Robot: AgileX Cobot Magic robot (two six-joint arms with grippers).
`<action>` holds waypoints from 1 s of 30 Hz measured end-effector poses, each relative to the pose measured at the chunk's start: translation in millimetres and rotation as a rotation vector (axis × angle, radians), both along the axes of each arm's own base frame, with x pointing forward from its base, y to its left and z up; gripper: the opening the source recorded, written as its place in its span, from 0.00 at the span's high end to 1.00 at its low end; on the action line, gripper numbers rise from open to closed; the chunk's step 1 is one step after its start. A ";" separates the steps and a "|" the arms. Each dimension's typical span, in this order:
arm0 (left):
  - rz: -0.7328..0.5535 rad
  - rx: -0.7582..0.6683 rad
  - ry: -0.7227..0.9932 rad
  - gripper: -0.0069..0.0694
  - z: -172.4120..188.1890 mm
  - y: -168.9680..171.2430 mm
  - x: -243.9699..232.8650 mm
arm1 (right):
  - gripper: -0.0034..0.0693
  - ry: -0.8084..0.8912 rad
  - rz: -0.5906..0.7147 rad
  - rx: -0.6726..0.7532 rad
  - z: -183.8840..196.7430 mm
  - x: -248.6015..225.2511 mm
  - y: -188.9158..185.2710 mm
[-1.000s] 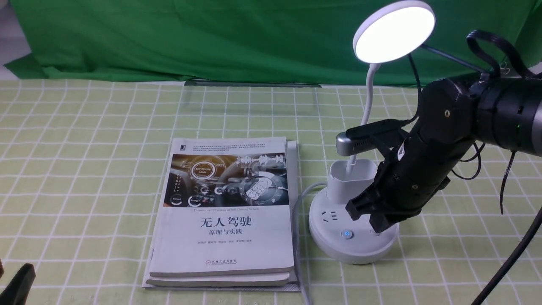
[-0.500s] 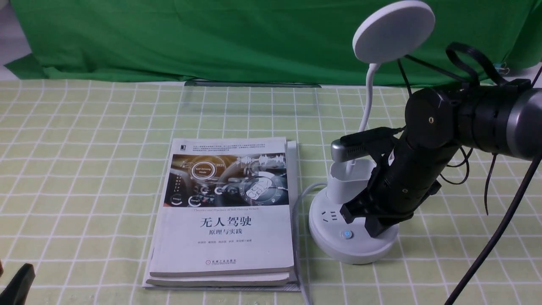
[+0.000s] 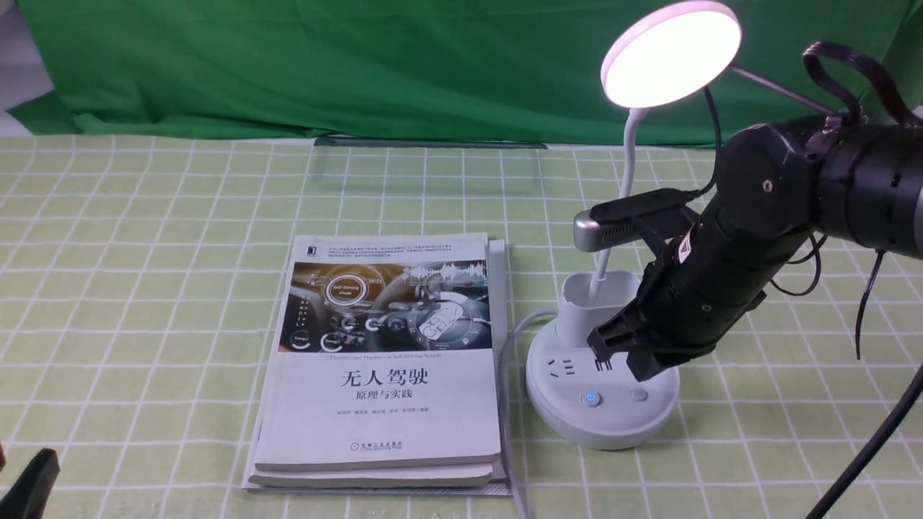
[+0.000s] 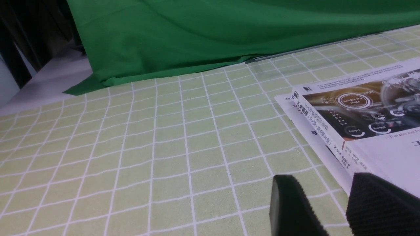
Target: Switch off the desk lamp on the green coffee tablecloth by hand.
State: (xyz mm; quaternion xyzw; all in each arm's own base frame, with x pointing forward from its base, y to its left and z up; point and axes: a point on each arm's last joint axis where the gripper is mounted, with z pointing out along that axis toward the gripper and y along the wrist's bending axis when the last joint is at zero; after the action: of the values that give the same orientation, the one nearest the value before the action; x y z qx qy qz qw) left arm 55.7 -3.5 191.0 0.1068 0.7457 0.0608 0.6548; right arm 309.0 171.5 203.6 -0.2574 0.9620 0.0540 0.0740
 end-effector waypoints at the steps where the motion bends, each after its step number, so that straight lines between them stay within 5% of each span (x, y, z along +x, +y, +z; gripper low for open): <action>1: 0.000 0.000 0.000 0.59 0.0 0.0 0.0 | 0.89 0.015 0.000 -0.009 -6.1 1.1 0.5; 12: 0.000 0.000 -0.001 0.59 0.1 0.0 0.0 | 0.89 0.052 0.003 -0.034 -21.7 4.6 1.9; 30: 0.000 0.000 -0.001 0.59 0.1 0.0 0.0 | 0.89 -0.031 -0.005 -0.005 32.1 -22.2 -13.9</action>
State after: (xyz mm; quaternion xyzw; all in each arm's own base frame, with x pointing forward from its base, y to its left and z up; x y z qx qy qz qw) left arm 55.7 -3.4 191.1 0.1067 0.7455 0.0609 0.6551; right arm 286.7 157.7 235.7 -0.2560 0.9615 0.0472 0.0886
